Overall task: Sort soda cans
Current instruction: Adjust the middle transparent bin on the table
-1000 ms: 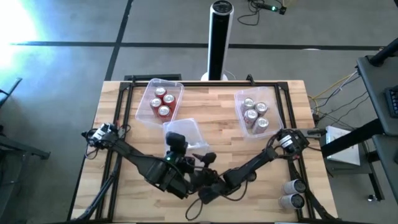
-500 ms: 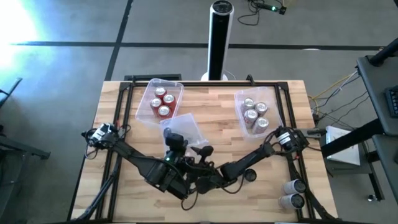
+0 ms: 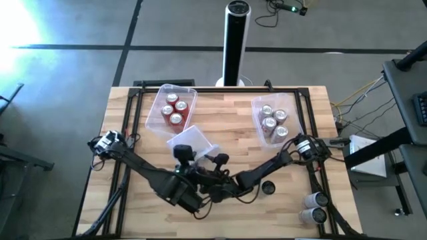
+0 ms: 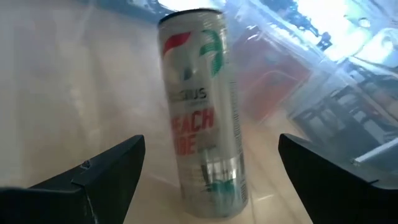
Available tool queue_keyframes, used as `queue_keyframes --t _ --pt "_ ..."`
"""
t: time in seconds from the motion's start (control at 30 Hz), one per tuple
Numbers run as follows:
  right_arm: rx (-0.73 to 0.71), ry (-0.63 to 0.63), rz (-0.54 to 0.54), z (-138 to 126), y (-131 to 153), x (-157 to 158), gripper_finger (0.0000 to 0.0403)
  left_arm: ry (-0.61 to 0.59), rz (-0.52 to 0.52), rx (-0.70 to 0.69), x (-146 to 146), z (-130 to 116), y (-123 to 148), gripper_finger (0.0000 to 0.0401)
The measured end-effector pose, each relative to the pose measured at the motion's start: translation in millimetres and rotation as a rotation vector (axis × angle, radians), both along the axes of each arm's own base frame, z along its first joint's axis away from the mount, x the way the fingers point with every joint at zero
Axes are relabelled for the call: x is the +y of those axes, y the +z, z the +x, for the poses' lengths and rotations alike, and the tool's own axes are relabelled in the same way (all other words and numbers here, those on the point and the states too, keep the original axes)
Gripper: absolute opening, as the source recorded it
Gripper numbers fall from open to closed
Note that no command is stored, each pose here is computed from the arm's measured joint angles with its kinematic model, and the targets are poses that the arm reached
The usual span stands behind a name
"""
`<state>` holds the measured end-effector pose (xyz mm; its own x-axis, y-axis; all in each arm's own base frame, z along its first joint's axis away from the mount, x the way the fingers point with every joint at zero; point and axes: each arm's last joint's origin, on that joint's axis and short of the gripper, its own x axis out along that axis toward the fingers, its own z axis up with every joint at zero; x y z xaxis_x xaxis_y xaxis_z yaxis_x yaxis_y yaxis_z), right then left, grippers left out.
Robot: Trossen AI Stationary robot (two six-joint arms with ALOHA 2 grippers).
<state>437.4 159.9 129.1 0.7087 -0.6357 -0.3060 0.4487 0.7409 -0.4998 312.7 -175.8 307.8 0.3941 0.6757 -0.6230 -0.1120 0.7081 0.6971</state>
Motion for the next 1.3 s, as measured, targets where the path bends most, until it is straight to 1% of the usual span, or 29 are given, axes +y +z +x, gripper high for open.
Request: queue_keyframes --t 0.1,0.17,0.23,0.3,0.4,0.5,0.57,0.67,0.83,0.9,1.07,1.13,1.2,1.3 --pt "0.025 0.033 0.015 -2 -4 1 0.0366 0.002 -0.088 -0.102 -1 -13 30 0.0243" --pt "0.043 0.052 0.018 -4 -8 2 0.0366 -0.003 -0.144 -0.169 2 -28 52 0.0271" --pt "0.068 0.072 0.015 -8 -13 3 0.0366 0.000 -0.185 -0.227 7 -43 68 0.0294" --pt "0.091 0.084 0.007 -13 -19 5 0.0366 0.022 -0.227 -0.286 16 -61 79 0.0311" --pt "0.142 0.118 -0.027 -23 -28 11 0.0366 0.064 -0.275 -0.359 36 -89 90 0.0318" --pt "0.177 0.148 -0.051 -34 -34 17 0.0366 0.073 -0.255 -0.342 58 -111 84 0.0310" --pt "0.169 0.133 -0.044 -39 -34 15 0.0366 0.093 -0.265 -0.322 70 -123 77 0.0302" --pt "0.140 0.085 -0.012 -42 -32 3 0.0366 0.155 -0.278 -0.325 92 -141 68 0.0292" --pt "0.105 0.040 0.019 -37 -23 -18 0.0366 0.225 -0.245 -0.306 115 -156 49 0.0284" --pt "0.106 0.026 0.021 -36 -20 -26 0.0366 0.242 -0.232 -0.296 120 -160 44 0.0283" --pt "0.178 0.017 0.004 -39 -22 -50 0.0366 0.233 -0.194 -0.212 124 -162 28 0.0283" --pt "0.209 0.054 0.031 -42 -22 -59 0.0366 0.223 -0.176 -0.184 124 -163 22 0.0283" --pt "0.210 0.117 0.075 -42 -17 -62 0.0366 0.221 -0.171 -0.170 123 -161 15 0.0283" --pt "0.154 0.190 0.090 -43 -3 -58 0.0366 0.185 -0.238 -0.178 118 -153 4 0.0283"
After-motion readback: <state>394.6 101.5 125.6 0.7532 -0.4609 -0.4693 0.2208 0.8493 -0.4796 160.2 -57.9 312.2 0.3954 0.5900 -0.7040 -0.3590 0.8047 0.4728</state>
